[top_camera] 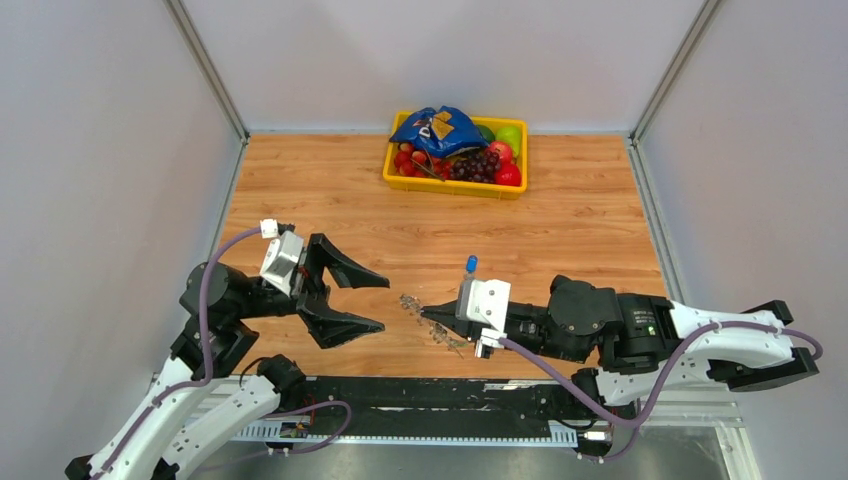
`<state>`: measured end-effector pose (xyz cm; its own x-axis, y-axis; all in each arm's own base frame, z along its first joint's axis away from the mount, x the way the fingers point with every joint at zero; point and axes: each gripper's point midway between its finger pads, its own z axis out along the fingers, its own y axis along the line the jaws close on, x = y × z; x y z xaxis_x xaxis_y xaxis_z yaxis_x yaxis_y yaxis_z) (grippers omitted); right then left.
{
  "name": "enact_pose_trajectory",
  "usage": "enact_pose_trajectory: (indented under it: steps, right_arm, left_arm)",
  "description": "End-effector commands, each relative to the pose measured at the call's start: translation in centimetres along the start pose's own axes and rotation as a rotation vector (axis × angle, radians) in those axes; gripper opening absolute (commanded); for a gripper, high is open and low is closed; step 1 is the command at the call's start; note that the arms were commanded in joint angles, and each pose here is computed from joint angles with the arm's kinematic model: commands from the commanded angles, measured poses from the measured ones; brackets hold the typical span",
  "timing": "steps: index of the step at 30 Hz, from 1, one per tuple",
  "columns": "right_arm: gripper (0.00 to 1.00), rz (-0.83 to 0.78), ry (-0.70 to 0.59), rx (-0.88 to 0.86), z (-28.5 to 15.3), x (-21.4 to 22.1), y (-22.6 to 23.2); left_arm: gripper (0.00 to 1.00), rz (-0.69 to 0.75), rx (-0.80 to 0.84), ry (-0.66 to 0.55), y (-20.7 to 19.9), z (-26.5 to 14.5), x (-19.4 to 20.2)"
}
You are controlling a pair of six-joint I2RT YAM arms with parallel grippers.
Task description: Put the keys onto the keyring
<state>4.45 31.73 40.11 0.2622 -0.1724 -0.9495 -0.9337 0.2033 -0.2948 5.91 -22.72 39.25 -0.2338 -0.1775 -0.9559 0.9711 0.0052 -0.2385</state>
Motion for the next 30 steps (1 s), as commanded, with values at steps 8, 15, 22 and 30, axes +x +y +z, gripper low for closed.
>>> enact_pose_trajectory:
  steps: [8,15,22,30]
  right_arm:
    - [0.00,0.138,-0.121,-0.154,-0.1,-5.5,2.1]
    - [0.00,0.153,-0.126,-0.161,0.2,-5.9,2.2]
    - [0.00,0.152,-0.118,-0.137,1.0,-6.0,1.8]
    - [0.00,0.149,-0.134,-0.153,1.5,-7.1,2.0]
  left_arm:
    - [0.83,0.114,0.082,-0.065,-0.6,0.4,-0.7]
    - [0.85,0.132,0.193,-0.091,-2.7,0.1,-1.0]
    - [0.87,0.106,0.296,-0.059,-4.3,-0.3,-0.2]
    - [0.88,0.074,0.301,-0.024,-3.9,-0.2,0.8]
